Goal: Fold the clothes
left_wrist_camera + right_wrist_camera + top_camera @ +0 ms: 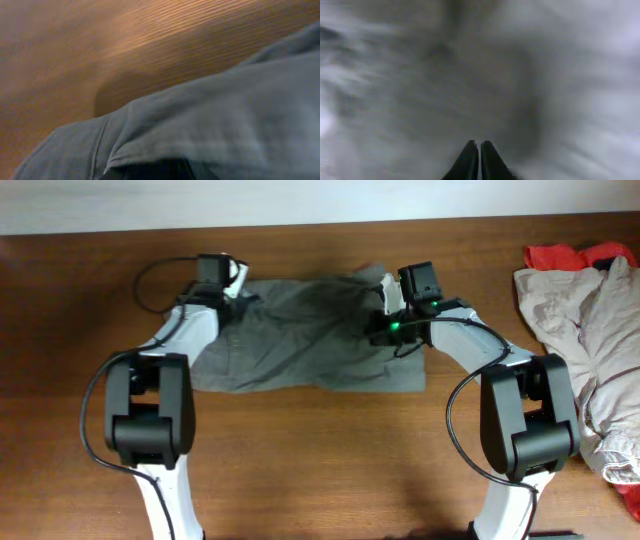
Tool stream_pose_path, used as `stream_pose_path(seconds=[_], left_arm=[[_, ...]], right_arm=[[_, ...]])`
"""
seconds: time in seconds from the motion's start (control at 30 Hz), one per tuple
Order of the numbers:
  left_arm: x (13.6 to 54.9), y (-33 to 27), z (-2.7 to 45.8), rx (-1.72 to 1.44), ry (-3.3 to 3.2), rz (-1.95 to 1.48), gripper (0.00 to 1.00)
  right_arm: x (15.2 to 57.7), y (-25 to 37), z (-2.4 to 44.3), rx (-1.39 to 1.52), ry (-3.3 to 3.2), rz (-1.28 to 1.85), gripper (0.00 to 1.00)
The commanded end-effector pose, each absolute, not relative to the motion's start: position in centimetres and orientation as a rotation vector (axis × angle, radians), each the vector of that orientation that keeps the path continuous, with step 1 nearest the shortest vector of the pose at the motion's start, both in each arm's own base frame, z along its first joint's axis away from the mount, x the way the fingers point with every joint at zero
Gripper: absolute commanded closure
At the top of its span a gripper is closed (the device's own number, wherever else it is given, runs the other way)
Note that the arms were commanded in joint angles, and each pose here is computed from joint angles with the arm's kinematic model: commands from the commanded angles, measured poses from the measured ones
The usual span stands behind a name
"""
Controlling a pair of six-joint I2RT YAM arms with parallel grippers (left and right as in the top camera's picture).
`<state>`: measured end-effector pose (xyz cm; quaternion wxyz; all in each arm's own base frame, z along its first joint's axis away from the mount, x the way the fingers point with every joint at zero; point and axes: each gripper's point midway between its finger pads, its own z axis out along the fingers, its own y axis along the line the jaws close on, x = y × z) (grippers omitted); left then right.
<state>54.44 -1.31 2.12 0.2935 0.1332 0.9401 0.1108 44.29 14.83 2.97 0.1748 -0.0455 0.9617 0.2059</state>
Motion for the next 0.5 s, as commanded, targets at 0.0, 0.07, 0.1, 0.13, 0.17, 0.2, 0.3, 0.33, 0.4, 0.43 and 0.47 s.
stream_pose_path(seconds=[0.0, 0.07, 0.1, 0.13, 0.17, 0.2, 0.3, 0.33, 0.4, 0.43, 0.47], left_arm=[[53.8, 2.2, 0.6, 0.207, 2.568, 0.289, 0.76], [53.6, 2.8, 0.4, 0.195, 2.579, 0.270, 0.76], [53.6, 3.0, 0.4, 0.191, 2.581, 0.271, 0.76], [53.5, 3.2, 0.4, 0.187, 2.582, 0.271, 0.75], [53.5, 3.2, 0.4, 0.186, 2.584, 0.272, 0.73], [53.5, 3.2, 0.4, 0.186, 2.585, 0.272, 0.72], [53.4, 3.2, 0.3, 0.189, 2.591, 0.272, 0.70], [53.3, 3.2, 0.3, 0.189, 2.592, 0.272, 0.70], [53.4, 3.2, 0.3, 0.188, 2.587, 0.272, 0.64], [53.5, 3.2, 0.4, 0.188, 2.586, 0.272, 0.61], [53.5, 3.2, 0.4, 0.188, 2.585, 0.272, 0.60]], right_arm=[[42.9, 12.0, 0.4, -0.087, 2.812, 0.367, 0.88], [41.5, 11.1, -1.0, -0.056, 2.878, 0.310, 0.89], [41.0, 10.6, -1.5, -0.027, 2.900, 0.277, 0.91], [40.5, 9.9, -2.1, 0.011, 2.922, 0.227, 0.92], [40.1, 9.1, -2.6, 0.059, 2.935, 0.170, 0.94], [39.5, 7.9, -2.9, 0.134, 2.951, 0.095, 0.95], [38.3, 5.0, -3.2, 0.298, 2.981, -0.074, 0.96], [37.9, 3.8, -3.2, 0.362, 2.988, -0.133, 0.96], [36.8, 1.6, -3.2, 0.478, 3.006, -0.208, 0.96], [36.5, 1.0, -3.2, 0.506, 3.015, -0.225, 0.96], [36.0, 0.2, -3.1, 0.551, 3.023, -0.235, 0.96]])
